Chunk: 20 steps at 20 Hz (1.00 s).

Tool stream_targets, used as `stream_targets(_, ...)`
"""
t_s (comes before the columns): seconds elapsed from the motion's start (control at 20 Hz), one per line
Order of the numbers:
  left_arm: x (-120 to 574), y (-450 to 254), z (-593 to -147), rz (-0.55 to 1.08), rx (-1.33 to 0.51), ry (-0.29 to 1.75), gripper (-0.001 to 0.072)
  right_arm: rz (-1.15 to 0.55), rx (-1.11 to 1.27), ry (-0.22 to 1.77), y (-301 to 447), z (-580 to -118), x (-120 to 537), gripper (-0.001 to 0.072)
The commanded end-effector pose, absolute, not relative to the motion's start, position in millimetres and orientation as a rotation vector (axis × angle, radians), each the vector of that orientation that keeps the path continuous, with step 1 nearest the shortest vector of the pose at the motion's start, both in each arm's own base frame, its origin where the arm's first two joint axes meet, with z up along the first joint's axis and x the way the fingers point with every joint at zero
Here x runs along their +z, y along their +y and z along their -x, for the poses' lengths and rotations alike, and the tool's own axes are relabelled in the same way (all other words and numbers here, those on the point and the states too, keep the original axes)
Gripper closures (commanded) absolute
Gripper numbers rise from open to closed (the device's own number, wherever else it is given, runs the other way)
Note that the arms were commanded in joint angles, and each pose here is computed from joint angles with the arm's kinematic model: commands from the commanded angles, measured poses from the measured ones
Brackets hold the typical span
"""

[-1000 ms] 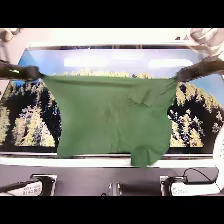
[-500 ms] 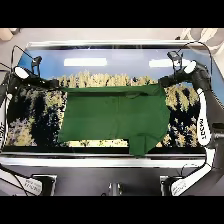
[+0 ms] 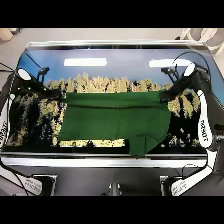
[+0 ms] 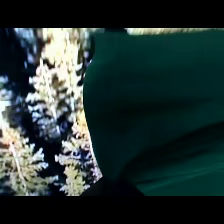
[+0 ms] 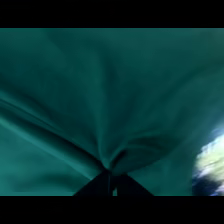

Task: Fold the shirts.

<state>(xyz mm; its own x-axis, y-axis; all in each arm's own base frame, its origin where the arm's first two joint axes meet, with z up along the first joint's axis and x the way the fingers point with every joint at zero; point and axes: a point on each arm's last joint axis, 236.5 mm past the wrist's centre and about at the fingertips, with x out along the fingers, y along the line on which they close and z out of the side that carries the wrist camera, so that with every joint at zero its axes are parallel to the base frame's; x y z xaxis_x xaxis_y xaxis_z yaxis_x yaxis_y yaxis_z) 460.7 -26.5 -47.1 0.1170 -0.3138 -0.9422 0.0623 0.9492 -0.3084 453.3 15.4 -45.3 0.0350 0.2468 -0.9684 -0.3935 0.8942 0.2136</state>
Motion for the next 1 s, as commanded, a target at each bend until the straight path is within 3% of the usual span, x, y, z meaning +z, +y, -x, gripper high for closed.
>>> stream_targets(0.0,-68,-24,-419,0.21,-0.275,1.597,0.0669,0.056,0.484,1.6,17,-417,-70,0.0692)
stream_targets(0.2,-71,-27,-416,0.225,-0.283,1.607,0.0653,0.028,0.465,1.573,21,-423,-71,0.068)
stream_targets(0.35,-62,-30,-410,0.256,-0.302,1.629,0.0206,0.057,0.449,1.501,17,-436,-52,0.0262)
stream_targets(0.4,-55,-26,-409,0.257,-0.301,1.633,0.0175,0.101,0.451,1.469,12,-439,-37,0.0221)
stream_targets(0.5,-34,-12,-405,0.28,-0.273,1.613,0.0178,0.117,0.424,1.433,-6,-436,-6,0.022)
stream_targets(0.65,-12,10,-383,0.325,-0.221,1.605,0.0205,0.026,0.385,1.525,-48,-391,15,0.0226)
stream_targets(0.95,-84,-8,-267,0.407,-0.174,1.714,0.0205,-0.03,0.415,1.604,-39,-304,-23,0.0227)
